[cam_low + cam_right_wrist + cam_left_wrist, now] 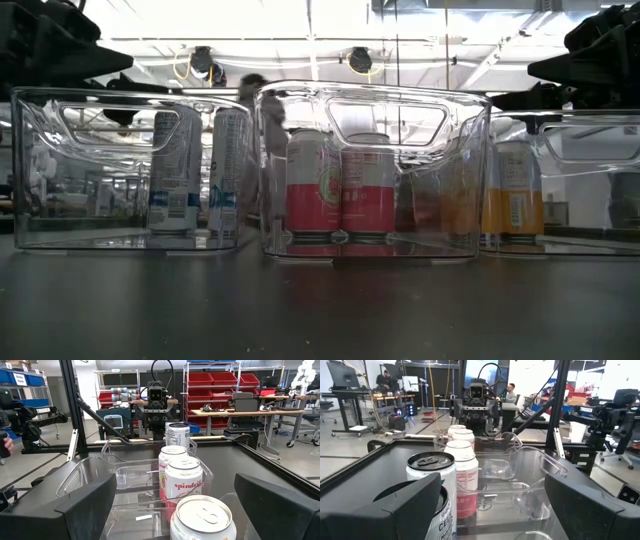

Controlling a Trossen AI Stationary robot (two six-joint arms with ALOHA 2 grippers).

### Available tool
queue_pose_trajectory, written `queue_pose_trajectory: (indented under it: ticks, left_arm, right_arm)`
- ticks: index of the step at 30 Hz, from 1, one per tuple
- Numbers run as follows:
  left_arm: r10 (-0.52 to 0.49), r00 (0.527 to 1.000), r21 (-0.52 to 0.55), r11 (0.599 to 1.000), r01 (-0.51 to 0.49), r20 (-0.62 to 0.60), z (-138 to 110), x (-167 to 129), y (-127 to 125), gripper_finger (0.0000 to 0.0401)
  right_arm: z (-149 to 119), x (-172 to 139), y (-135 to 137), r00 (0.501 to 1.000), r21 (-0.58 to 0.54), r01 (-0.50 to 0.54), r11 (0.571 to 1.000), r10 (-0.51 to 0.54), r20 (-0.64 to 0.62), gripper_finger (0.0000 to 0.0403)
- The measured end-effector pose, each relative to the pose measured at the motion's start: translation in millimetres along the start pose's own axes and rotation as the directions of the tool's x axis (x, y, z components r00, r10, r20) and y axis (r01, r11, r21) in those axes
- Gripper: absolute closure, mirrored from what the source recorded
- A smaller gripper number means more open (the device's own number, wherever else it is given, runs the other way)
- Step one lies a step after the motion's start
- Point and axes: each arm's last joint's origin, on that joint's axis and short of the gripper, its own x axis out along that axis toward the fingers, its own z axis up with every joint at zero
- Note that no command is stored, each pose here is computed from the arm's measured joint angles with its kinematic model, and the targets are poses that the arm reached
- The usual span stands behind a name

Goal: Sort soda cans
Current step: Return to Home Position

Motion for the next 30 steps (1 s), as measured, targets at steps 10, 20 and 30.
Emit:
queue_pose_trajectory:
  ticks: [10, 20, 30]
  left_arm:
    - [0.002, 1.0, 0.008, 1.0, -0.002, 0.001, 0.0, 0.0, 0.1, 0.0034]
    - [0.002, 1.0, 0.009, 1.0, -0.002, 0.001, -0.1, 0.0, 0.1, 0.0034]
    - [0.002, 1.0, 0.009, 1.0, -0.002, 0.0, -0.2, 0.1, 0.1, 0.0034]
  right_arm:
    - [-0.1, 0.0, 0.0, 1.0, 0.0, 0.0, 1.0, 0.0, 0.0, 0.0005]
    - [0.0, 0.0, 0.0, 1.0, 0.0, 0.0, 1.0, 0.0, 0.0, 0.0005]
    - [0.0, 0.0, 0.0, 1.0, 0.0, 0.0, 1.0, 0.0, 0.0, 0.0005]
